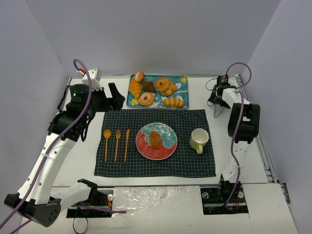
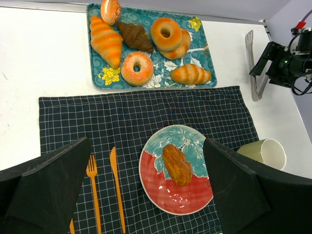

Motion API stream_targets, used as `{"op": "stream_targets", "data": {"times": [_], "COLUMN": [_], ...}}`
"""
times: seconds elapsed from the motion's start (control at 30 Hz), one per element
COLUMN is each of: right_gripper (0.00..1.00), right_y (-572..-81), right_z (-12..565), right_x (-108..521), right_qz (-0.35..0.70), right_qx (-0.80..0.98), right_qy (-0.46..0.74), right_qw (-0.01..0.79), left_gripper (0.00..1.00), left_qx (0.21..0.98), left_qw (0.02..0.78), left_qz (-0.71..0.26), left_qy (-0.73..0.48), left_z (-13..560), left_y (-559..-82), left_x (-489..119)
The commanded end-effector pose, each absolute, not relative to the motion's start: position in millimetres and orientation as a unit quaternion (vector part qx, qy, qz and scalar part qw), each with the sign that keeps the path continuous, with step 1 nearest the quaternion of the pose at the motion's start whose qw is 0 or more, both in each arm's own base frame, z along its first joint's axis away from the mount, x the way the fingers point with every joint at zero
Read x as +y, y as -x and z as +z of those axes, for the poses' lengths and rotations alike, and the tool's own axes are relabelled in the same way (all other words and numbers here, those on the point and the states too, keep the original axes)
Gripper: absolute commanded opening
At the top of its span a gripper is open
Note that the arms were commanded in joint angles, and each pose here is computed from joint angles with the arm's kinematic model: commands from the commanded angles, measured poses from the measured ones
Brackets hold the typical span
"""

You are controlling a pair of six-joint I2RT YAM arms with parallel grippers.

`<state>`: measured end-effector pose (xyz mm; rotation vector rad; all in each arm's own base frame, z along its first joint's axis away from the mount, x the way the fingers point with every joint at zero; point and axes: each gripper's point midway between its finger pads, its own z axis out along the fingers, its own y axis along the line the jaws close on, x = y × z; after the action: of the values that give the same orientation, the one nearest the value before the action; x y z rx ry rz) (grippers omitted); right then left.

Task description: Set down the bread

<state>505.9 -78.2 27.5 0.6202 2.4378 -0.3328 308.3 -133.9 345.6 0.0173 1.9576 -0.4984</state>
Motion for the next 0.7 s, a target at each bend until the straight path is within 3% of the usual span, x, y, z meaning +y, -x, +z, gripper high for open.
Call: {"op": "stream_targets", "data": {"times": [0.0,0.23,0.33,0.4,0.5,0.67], "right_gripper": [0.77,0.78,0.81,0.85,1.0,1.0], "right_y": [-514.3,-504.0,-494.9,-475.6,-443.8,-378.1], "right_z": [127.7,229.6,283.7,334.3,389.9,467.5], "right_x": [-77.0,-36.3,22.5,66.5,121.9,164.6], "right_qz": [-0.123,-0.04,0.054,0.128,0.204,0.279], "right_qx": [0.88,0.85,0.833,0.806,0.766,0.705], "right_qy": [-0.238,-0.208,-0.155,-0.109,-0.051,-0.003], "right_qw": [0.392,0.481,0.528,0.567,0.607,0.652], "left_gripper": [0.97,0.97,0.97,0.97,0.97,0.97], "left_qx": [0.791,0.784,0.783,0.781,0.778,0.769], "left_qw": [0.572,0.584,0.587,0.591,0.596,0.609], "left_qz": [-0.219,-0.213,-0.207,-0.201,-0.197,-0.196], "left_qy": [-0.003,-0.001,-0.002,0.0,0.001,0.001], "left_z": [376.7,388.5,393.1,396.8,402.7,418.8], "left_y": [-312.7,-309.9,-310.8,-311.6,-312.4,-312.0], "left_x": [-132.1,-126.9,-125.1,-123.0,-120.9,-119.2]}}
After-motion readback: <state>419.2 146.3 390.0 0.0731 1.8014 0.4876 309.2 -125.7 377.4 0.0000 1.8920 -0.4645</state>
